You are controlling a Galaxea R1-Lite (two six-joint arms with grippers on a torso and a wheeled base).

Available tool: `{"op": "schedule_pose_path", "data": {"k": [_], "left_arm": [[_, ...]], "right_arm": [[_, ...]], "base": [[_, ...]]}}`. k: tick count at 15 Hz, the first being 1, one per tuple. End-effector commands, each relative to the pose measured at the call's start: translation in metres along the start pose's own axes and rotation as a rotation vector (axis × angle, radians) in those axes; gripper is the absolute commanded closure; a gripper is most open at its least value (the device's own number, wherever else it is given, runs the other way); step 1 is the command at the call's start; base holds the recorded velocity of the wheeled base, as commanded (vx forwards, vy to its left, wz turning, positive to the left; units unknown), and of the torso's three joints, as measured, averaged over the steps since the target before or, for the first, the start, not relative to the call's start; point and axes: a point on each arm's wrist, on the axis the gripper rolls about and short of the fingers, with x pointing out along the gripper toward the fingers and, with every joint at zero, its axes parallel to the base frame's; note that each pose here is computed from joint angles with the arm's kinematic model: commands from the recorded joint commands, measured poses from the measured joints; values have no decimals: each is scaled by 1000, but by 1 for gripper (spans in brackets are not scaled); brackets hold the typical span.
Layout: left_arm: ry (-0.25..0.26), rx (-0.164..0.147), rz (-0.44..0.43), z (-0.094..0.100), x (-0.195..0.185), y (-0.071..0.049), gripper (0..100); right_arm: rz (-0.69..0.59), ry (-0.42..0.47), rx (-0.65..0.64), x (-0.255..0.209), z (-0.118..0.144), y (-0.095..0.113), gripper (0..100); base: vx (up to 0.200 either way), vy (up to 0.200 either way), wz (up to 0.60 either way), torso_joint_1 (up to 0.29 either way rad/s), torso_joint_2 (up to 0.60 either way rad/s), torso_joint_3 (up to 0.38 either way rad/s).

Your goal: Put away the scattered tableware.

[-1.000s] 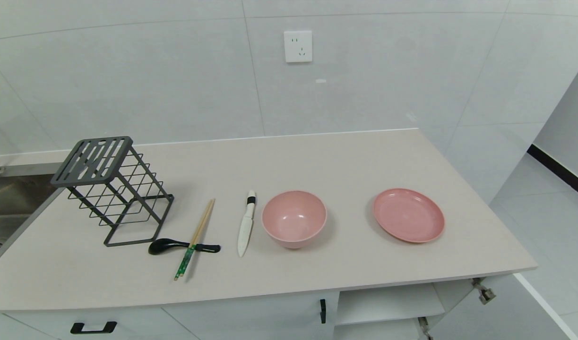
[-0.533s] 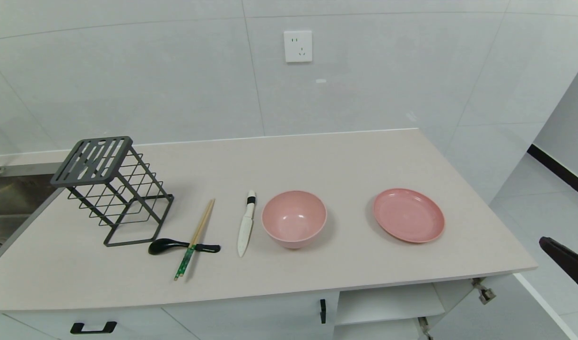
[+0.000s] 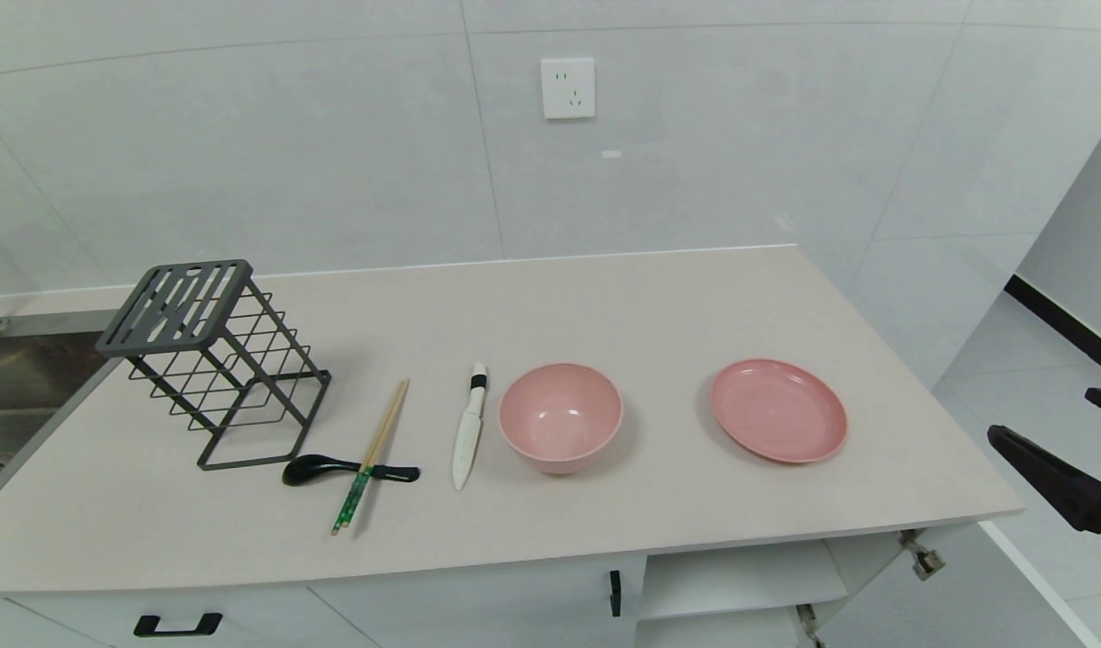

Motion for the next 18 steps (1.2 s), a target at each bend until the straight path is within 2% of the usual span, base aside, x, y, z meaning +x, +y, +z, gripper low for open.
{"op": "schedule_pose_path", "data": {"k": [1,8,15,18], "left_arm": [[2,0,0,0,0,0,0],[2,-3,2,0,0,0,0],[0,0,2,0,0,0,0],[0,-4,2,0,0,0,0]], "right_arm": [[3,40,10,10,-6,-2,0],[25,108,17,38,-15,-7,0],[109,199,47,74,-38,-8,0],[122,207,50,88,-40,-9,0]], "base": [[0,0,0,0,0,0],[0,0,0,0,0,0],[0,0,0,0,0,0],[0,0,0,0,0,0]]}}
